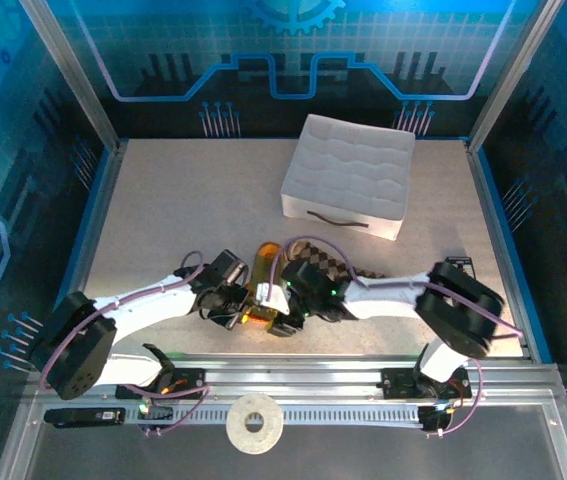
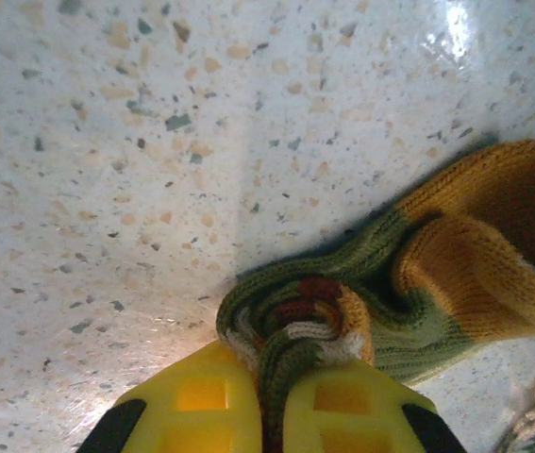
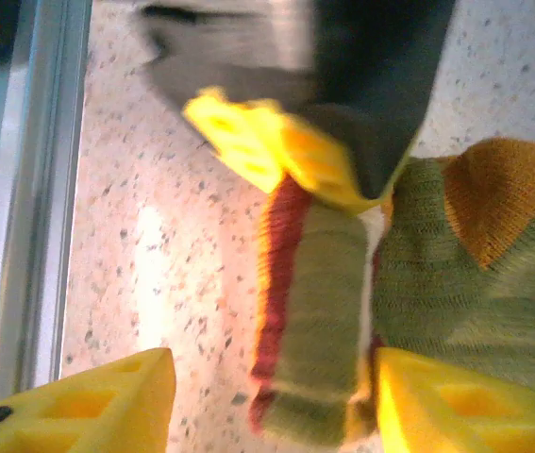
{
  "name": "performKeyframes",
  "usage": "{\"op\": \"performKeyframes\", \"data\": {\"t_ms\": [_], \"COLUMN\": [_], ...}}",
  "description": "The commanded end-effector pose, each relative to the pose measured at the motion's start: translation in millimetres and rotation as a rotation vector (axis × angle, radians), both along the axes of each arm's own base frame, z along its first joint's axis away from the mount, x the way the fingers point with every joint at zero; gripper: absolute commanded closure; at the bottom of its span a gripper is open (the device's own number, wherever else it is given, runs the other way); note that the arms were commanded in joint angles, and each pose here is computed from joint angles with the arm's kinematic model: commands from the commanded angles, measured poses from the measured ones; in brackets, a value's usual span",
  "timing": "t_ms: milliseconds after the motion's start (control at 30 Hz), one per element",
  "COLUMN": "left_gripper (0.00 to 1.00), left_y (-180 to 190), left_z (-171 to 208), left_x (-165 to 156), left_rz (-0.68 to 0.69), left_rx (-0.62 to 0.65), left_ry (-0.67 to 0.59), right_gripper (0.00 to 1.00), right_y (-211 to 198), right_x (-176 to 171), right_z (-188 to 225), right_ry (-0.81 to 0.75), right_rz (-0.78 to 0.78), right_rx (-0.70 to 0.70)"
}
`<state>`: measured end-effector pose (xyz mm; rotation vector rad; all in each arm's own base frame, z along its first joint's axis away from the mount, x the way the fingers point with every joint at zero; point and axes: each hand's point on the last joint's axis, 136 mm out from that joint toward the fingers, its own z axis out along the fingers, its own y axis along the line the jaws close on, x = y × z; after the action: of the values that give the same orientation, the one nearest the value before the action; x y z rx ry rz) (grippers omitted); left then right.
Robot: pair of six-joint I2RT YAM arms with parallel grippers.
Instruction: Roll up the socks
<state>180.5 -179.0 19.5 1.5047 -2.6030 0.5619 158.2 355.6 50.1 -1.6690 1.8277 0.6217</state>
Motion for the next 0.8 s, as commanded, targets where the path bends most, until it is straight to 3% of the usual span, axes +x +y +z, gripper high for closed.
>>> {"op": "performKeyframes", "data": {"t_ms": [0, 233, 367, 667, 767], "left_gripper": [1.0, 1.0, 1.0, 1.0, 0.85], "left_y": [35.2, 32.2, 30.0, 36.3, 39.2], "left_z": [-26.7, -24.6, -23.7, -14.8, -4.1], "left_x": [-56.0, -52.7, -51.2, -47.5, -41.2], "left_rz": [0.009, -0.003, -0.012, 0.022, 0.05], "left_rx": [0.166, 0.173, 0.169, 0.149, 0.124], "left_ry": [0.256, 0.27, 0.272, 0.244, 0.192], "right_gripper": [0.41, 0.42, 0.49, 0.94, 1.0], "right_y": [5.8, 18.1, 24.6, 8.6, -0.1], "right_x": [20.2, 14.8, 18.9, 15.7, 9.1], "right_z": [23.3, 10.8, 1.3, -31.0, -44.8], "right_ry": [-0.328, -0.523, -0.544, -0.45, -0.337], "right_rz": [-0.025, 0.015, 0.032, 0.011, 0.01], "right_rx": [-0.005, -0.115, -0.155, -0.25, -0.272]}}
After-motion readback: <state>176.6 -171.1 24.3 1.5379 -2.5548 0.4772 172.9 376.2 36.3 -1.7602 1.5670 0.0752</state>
